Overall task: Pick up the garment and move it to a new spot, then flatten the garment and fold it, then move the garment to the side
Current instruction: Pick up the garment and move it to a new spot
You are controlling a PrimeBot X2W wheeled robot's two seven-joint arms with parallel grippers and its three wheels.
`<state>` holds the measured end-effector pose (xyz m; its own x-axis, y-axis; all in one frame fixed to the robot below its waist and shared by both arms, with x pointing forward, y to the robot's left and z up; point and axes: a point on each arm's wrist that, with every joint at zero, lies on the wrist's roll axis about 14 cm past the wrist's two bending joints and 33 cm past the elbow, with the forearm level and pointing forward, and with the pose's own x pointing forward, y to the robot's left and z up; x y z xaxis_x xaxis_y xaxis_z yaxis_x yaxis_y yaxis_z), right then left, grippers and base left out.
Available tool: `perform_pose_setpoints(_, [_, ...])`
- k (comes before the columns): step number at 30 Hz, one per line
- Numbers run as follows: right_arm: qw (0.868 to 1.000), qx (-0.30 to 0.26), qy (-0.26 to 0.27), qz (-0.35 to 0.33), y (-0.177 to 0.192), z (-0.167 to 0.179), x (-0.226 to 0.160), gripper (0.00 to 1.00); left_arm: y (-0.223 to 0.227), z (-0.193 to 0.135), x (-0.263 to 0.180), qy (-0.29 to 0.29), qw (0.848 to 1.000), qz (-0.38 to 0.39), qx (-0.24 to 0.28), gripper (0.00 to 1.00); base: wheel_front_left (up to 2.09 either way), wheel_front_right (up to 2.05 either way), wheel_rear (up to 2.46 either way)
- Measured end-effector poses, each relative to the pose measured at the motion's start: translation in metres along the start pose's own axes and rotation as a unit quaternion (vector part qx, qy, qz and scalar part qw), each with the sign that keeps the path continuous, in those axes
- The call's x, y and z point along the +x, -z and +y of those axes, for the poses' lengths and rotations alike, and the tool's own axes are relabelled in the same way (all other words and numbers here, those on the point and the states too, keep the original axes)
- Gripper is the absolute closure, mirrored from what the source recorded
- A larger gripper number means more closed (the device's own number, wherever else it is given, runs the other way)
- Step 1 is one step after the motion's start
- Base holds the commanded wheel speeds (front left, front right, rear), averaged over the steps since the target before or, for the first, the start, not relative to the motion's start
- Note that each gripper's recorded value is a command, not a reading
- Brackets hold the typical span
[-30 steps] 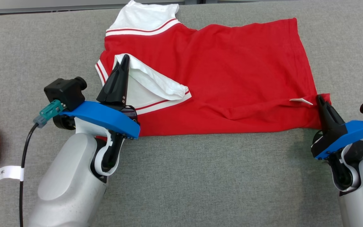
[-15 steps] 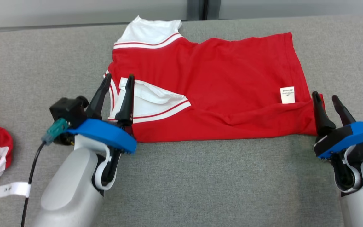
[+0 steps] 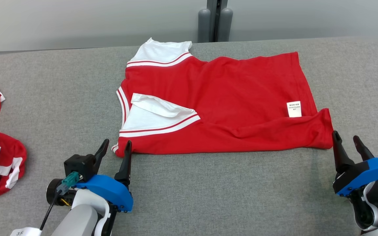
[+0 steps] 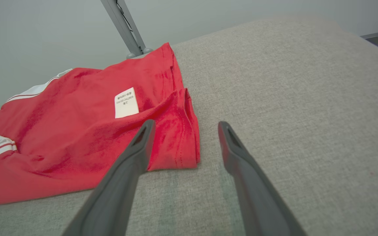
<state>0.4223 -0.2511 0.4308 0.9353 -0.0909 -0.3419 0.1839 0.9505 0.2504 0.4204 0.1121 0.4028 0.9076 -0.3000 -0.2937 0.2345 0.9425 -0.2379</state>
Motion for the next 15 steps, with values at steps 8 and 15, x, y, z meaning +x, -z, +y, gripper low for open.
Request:
perform_pose_setpoints(8, [0.999,-0.003,0.02,0.026,0.015,-0.007,0.002,0.0,0.026,0.014,-0.002,-0.039,0.997,0.061,0.004,0.0,0.0,0.0,0.0])
perform_pose_setpoints(15, [0.999,-0.006,0.03,0.04,0.021,-0.008,0.016,0.0,0.043,0.012,0.002,-0.041,0.994,0.096,-0.005,0.0,0.0,0.0,0.0])
